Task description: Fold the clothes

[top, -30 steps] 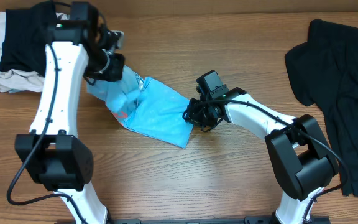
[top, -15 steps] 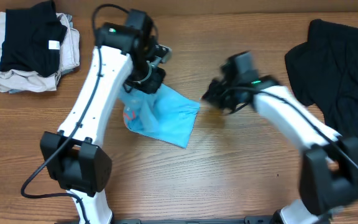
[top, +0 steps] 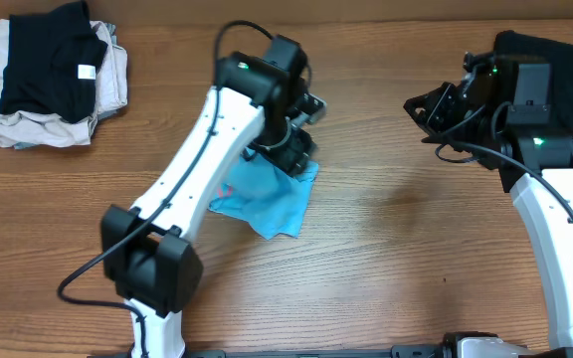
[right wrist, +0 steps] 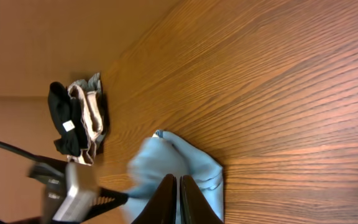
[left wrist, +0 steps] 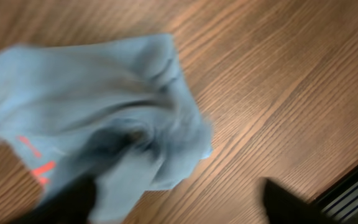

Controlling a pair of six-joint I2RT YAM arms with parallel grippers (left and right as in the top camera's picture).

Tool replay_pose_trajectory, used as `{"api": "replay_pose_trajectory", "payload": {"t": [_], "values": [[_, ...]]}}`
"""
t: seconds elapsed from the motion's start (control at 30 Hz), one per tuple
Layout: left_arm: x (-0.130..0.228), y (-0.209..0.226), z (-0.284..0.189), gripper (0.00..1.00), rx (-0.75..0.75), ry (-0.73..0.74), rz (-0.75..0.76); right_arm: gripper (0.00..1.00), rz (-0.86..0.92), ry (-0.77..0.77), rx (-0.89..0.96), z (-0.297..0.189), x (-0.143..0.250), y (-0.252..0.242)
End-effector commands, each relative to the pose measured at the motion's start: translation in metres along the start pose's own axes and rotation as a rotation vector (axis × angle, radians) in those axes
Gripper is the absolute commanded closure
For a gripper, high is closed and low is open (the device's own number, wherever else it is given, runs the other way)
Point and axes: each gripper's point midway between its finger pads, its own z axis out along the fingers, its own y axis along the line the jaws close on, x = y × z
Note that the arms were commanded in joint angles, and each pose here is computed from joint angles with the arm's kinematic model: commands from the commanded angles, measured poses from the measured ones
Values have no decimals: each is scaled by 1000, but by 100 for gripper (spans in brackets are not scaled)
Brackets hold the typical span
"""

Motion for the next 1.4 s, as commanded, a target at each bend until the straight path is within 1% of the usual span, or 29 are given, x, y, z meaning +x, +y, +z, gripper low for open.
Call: {"api": "replay_pose_trajectory", "payload": {"t": [0.0, 0.13, 0.27, 0.4, 0.43, 0.5, 0.57, 0.63, 0.73, 0.77, 0.87, 0.93, 1.07, 1.23, 1.3, 1.37], "values": [[-6, -12, 22, 0, 25, 27, 39, 92, -32, -13, -12, -5, -3, 3], [-22, -12, 19, 0, 16, -38, 26, 91, -37, -13, -11, -5, -3, 3], [-40, 8, -11, 0, -10, -129, -47, 90, -41, 0, -3, -5, 0, 1], [-56, 47, -63, 0, -43, -267, -197, 87, -86, 45, 4, 0, 14, 3], [-60, 67, -84, 0, -58, -328, -265, 85, -117, 67, 2, 5, 21, 7], [-60, 91, -106, 0, -76, -388, -338, 82, -175, 94, 2, 13, 32, 14], [-56, 115, -123, 0, -96, -434, -396, 77, -224, 115, 33, 27, 44, 18], [-50, 136, -131, 0, -115, -454, -437, 67, -315, 145, 37, 44, 61, 29], [-37, 161, -135, 0, -133, -455, -494, 57, -447, 166, 74, 75, 87, 41], [-33, 167, -135, 0, -137, -453, -508, 53, -496, 167, 95, 86, 96, 43], [-25, 179, -136, 0, -144, -450, -539, 36, -618, 159, 178, 118, 118, 43], [-22, 183, -136, 0, -147, -449, -546, 31, -672, 152, 230, 138, 129, 39], [-21, 184, -134, 0, -153, -440, -550, 30, -746, 199, 240, 174, 155, 30], [-20, 184, -133, 0, -154, -435, -543, 32, -747, 222, 255, 198, 163, 16], [-20, 184, -133, 0, -153, -434, -543, 36, -746, 219, 254, 201, 163, 16], [-20, 184, -132, 0, -153, -433, -543, 46, -747, 208, 258, 201, 161, 16]]}}
